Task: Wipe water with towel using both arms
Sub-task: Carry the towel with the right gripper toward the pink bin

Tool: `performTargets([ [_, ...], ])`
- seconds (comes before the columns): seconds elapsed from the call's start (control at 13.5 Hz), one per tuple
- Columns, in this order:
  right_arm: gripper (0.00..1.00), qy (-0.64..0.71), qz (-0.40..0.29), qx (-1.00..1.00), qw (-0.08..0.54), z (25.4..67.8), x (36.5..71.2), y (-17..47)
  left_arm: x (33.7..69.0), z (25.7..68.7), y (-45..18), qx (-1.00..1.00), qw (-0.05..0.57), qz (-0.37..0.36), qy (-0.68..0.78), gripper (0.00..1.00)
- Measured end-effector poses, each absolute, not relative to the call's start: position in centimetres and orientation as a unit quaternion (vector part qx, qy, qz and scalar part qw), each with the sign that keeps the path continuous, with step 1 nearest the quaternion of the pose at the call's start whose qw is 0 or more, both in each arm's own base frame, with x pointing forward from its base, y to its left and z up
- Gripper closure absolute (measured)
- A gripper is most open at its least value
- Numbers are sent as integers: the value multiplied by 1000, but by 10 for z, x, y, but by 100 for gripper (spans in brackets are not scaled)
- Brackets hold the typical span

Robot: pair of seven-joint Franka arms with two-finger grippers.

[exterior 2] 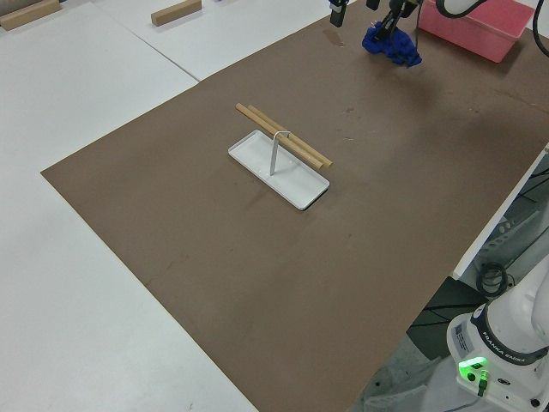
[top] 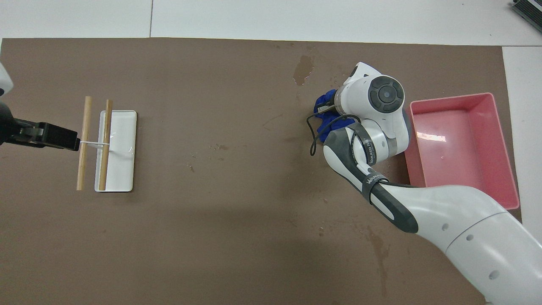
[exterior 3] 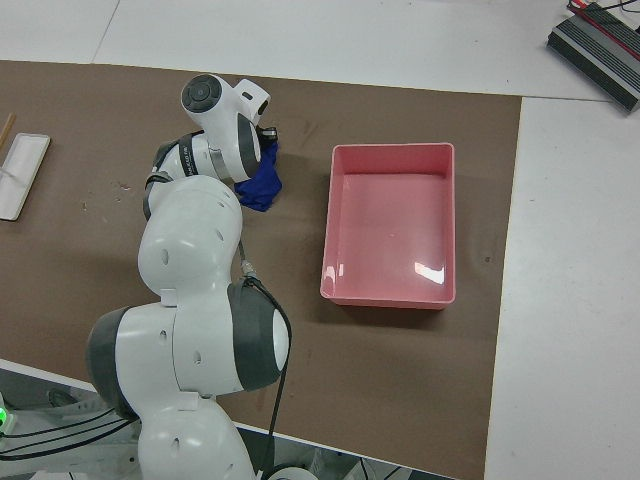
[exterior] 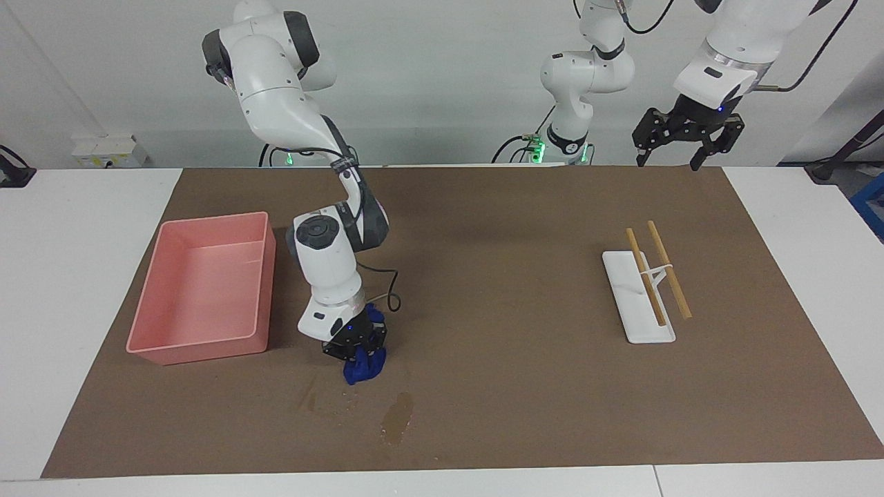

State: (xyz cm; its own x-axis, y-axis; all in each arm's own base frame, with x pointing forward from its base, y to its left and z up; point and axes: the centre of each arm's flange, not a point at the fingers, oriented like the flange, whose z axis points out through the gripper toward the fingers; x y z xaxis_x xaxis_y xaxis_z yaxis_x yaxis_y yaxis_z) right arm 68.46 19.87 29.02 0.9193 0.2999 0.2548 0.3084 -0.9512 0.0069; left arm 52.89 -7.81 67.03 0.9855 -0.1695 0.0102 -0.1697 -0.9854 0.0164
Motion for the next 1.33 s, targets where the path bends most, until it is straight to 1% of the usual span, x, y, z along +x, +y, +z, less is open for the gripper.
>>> performTargets([
  [0.22,89,-159,-114,-981,13,290,673,199,531,668,-76,996,12,1,-83,0],
  [0.44,89,-164,-108,-981,10,290,653,197,532,667,-75,997,12,0,-82,0],
  [0.59,89,-166,-130,-977,14,289,637,193,532,667,-73,997,12,-1,-82,0],
  [0.74,89,-170,-140,-975,14,288,611,188,533,666,-70,996,12,-2,-85,0],
  [0.81,89,-173,-120,-977,7,289,594,185,533,666,-68,996,12,-2,-83,0],
  [0.89,89,-176,-73,-982,-9,292,575,181,534,666,-63,997,12,-2,-80,0],
  [0.96,89,-177,-12,-984,-29,294,553,174,534,666,-60,997,12,-3,-77,0],
  [1.04,89,-175,32,-983,-44,293,534,166,534,665,-58,997,12,-3,-76,0],
  [1.11,89,-171,61,-982,-53,293,521,157,534,665,-59,997,12,-4,-76,0],
  [1.18,89,-165,88,-981,-57,292,510,146,534,664,-60,997,12,-7,-77,0],
  [1.33,89,-159,134,-978,-34,295,497,122,533,660,-60,997,12,-12,-77,0],
])
